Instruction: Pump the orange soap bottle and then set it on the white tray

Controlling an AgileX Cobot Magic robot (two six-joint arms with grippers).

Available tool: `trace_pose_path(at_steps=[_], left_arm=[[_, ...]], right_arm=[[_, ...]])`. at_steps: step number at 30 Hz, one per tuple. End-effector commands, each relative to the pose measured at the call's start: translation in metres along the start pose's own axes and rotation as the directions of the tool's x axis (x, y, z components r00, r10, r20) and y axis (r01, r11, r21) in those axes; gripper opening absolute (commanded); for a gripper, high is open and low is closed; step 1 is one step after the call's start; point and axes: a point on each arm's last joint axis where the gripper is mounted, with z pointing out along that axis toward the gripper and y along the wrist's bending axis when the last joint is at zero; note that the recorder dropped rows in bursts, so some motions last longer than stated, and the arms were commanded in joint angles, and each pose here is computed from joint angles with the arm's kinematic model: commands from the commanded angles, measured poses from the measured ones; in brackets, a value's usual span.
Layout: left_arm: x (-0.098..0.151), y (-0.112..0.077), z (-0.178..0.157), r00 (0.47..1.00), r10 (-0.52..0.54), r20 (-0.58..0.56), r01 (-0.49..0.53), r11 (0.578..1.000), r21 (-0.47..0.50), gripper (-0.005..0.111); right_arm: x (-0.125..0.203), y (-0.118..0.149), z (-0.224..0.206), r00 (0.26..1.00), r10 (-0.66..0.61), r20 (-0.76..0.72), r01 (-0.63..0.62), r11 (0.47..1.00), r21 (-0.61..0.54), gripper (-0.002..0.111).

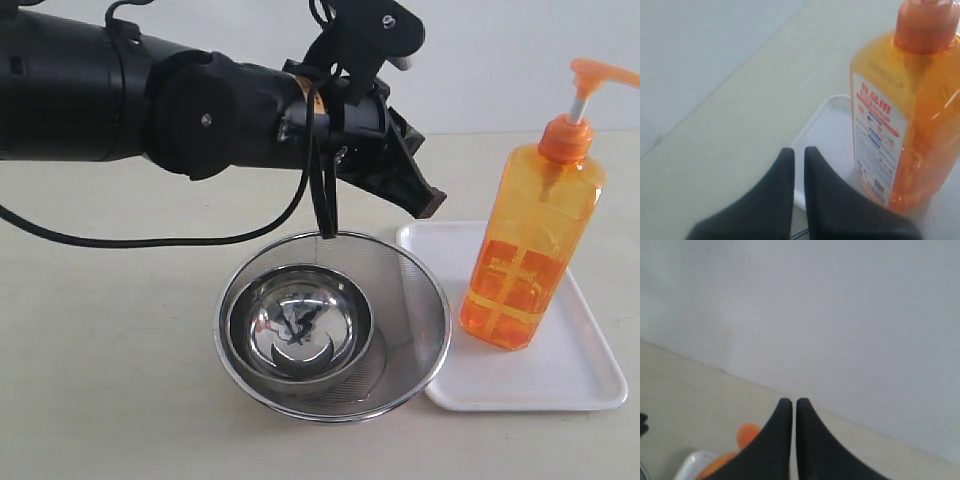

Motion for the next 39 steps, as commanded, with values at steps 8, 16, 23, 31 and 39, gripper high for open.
trace_pose_path(at_steps=[8, 16, 23, 31, 39], left_arm=[[-0.005, 0.006, -0.003, 0.999, -0.007, 0.05, 0.008, 1.0, -0.027, 0.005], [-0.008, 0.007, -0.003, 0.997, -0.006, 0.082, 0.009, 0.999, -0.039, 0.005], [-0.013, 0.009, -0.004, 0.989, -0.002, 0.145, 0.012, 0.998, -0.063, 0.005], [-0.018, 0.011, -0.005, 0.981, 0.001, 0.196, 0.015, 0.996, -0.083, 0.005], [-0.017, 0.01, -0.005, 0.983, 0.001, 0.186, 0.014, 0.997, -0.079, 0.005]], right_arm=[[-0.05, -0.056, -0.027, 0.93, -0.327, 0.167, 0.191, 0.82, 0.539, 0.0], [-0.077, -0.075, -0.046, 0.309, -0.86, -0.405, 0.88, 0.097, 0.465, 0.0], [-0.097, -0.089, -0.062, 0.638, -0.753, -0.162, 0.653, 0.418, 0.632, 0.0], [-0.123, -0.172, -0.143, 0.938, -0.046, 0.344, -0.241, 0.629, 0.739, 0.0], [-0.126, -0.211, -0.162, 0.927, 0.061, 0.369, -0.247, 0.841, 0.482, 0.0]])
